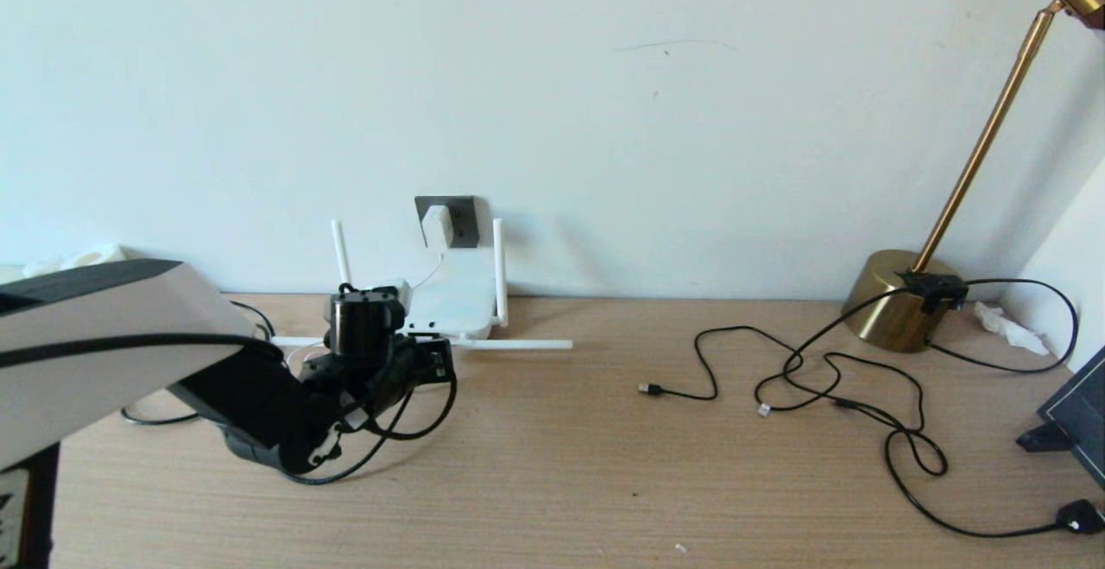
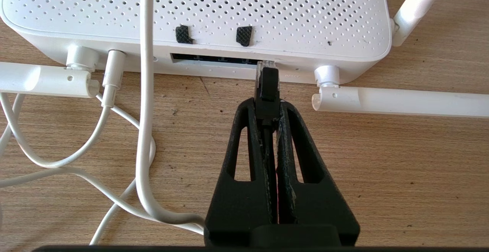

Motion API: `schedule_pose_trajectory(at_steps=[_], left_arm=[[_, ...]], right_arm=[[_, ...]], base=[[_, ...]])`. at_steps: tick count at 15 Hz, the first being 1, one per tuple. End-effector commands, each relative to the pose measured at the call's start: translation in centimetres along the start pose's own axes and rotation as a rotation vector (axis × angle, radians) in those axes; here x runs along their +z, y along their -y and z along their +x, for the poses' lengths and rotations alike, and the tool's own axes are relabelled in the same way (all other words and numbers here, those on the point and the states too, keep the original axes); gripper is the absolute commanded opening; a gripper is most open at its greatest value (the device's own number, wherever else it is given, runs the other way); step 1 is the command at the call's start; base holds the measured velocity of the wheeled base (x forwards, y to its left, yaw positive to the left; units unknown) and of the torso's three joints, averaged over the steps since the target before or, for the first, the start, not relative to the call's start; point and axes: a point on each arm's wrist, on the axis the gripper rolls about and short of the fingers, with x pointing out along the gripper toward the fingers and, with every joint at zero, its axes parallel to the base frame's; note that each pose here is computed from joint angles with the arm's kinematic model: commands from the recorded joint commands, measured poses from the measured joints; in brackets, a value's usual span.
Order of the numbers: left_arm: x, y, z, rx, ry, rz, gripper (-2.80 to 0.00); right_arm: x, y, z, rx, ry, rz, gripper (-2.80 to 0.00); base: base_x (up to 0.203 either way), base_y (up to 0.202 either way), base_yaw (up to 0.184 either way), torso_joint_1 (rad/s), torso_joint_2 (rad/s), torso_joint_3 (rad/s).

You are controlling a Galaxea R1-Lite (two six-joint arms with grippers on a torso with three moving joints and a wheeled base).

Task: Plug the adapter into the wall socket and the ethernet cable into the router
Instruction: Plug cable into router interface

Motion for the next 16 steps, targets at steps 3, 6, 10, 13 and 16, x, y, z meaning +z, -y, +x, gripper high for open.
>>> schedule_pose_trajectory(at_steps=[3, 6, 10, 13, 16], left_arm=[[-0.03, -0.09, 0.01, 0.002, 0.002, -0.003, -2.8], [-0.06, -0.16, 0.0, 0.004, 0.002, -0.004, -2.8], [-0.16, -0.17, 0.02, 0.004, -0.001, -0.004, -2.8], [-0.16, -0.17, 0.02, 0.004, -0.002, -0.005, -2.8], [-0.16, -0.23, 0.03, 0.006, -0.002, -0.006, -2.8]], right_arm=[[-0.03, 0.0, 0.02, 0.0, -0.004, 0.0, -2.8], [0.0, 0.0, 0.01, 0.0, -0.002, 0.0, -2.8], [0.01, 0.0, 0.01, 0.0, -0.002, 0.0, -2.8], [0.01, 0.0, 0.01, 0.0, -0.002, 0.0, -2.8], [0.01, 0.0, 0.01, 0.0, -0.002, 0.0, -2.8]], base=[[0.0, 0.0, 0.0, 0.0, 0.0, 0.0], [0.0, 0.0, 0.0, 0.0, 0.0, 0.0], [0.0, 0.0, 0.0, 0.0, 0.0, 0.0], [0.0, 0.0, 0.0, 0.0, 0.0, 0.0], [0.0, 0.0, 0.0, 0.0, 0.0, 0.0]])
